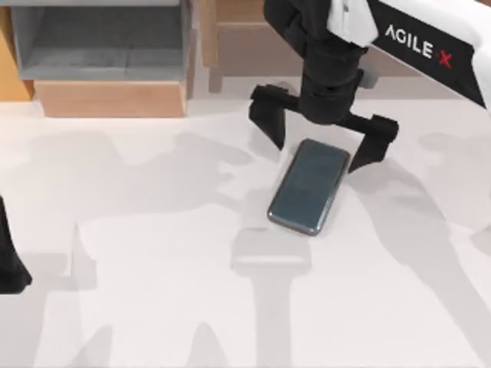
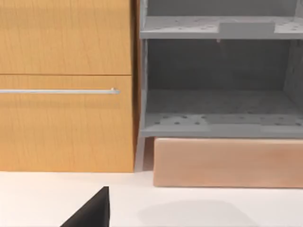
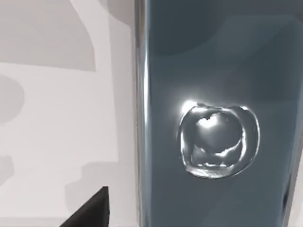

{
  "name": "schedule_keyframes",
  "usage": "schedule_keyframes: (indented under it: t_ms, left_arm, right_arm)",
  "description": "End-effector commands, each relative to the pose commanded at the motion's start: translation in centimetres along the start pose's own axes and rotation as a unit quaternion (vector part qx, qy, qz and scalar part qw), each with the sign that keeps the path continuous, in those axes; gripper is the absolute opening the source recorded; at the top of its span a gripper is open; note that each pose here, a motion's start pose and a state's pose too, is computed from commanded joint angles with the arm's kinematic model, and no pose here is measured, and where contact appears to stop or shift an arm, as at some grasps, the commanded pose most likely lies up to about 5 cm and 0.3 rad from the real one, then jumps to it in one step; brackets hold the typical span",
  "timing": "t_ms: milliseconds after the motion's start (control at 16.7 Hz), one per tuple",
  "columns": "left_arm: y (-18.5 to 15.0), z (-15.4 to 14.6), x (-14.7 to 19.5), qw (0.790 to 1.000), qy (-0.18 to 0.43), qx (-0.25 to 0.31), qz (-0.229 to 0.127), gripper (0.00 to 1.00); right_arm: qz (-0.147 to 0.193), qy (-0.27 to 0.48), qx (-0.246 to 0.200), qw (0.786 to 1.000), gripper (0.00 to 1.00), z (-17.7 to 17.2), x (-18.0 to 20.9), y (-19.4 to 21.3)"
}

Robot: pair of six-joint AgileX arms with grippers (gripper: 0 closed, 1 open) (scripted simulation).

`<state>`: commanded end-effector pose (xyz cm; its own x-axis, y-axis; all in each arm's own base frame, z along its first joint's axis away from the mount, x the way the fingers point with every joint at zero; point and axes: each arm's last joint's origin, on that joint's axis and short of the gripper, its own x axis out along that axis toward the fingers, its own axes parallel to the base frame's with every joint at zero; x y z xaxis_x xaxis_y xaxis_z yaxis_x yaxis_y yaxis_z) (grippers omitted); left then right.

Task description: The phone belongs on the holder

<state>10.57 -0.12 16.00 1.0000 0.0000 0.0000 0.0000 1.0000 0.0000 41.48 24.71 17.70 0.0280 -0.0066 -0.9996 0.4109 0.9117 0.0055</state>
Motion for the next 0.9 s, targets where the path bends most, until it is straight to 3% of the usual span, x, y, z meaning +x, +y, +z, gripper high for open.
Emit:
schedule_keyframes:
  t_ms: [360, 720, 900]
  left_arm:
    - [0.0, 0.0, 0.0, 1.000, 0.000, 0.000, 0.000, 1.00]
    - [0.0, 0.0, 0.0, 1.000, 0.000, 0.000, 0.000, 1.00]
    - [0.0, 0.0, 0.0, 1.000, 0.000, 0.000, 0.000, 1.00]
  right_arm:
    - [0.000, 0.000, 0.000, 1.000, 1.00, 0.1, 0.5, -0.1]
    - [0.003, -0.002, 0.000, 1.000, 1.00, 0.1, 6.7, 0.1]
    - [0.000, 0.000, 0.000, 1.000, 1.00, 0.0, 8.0, 0.0]
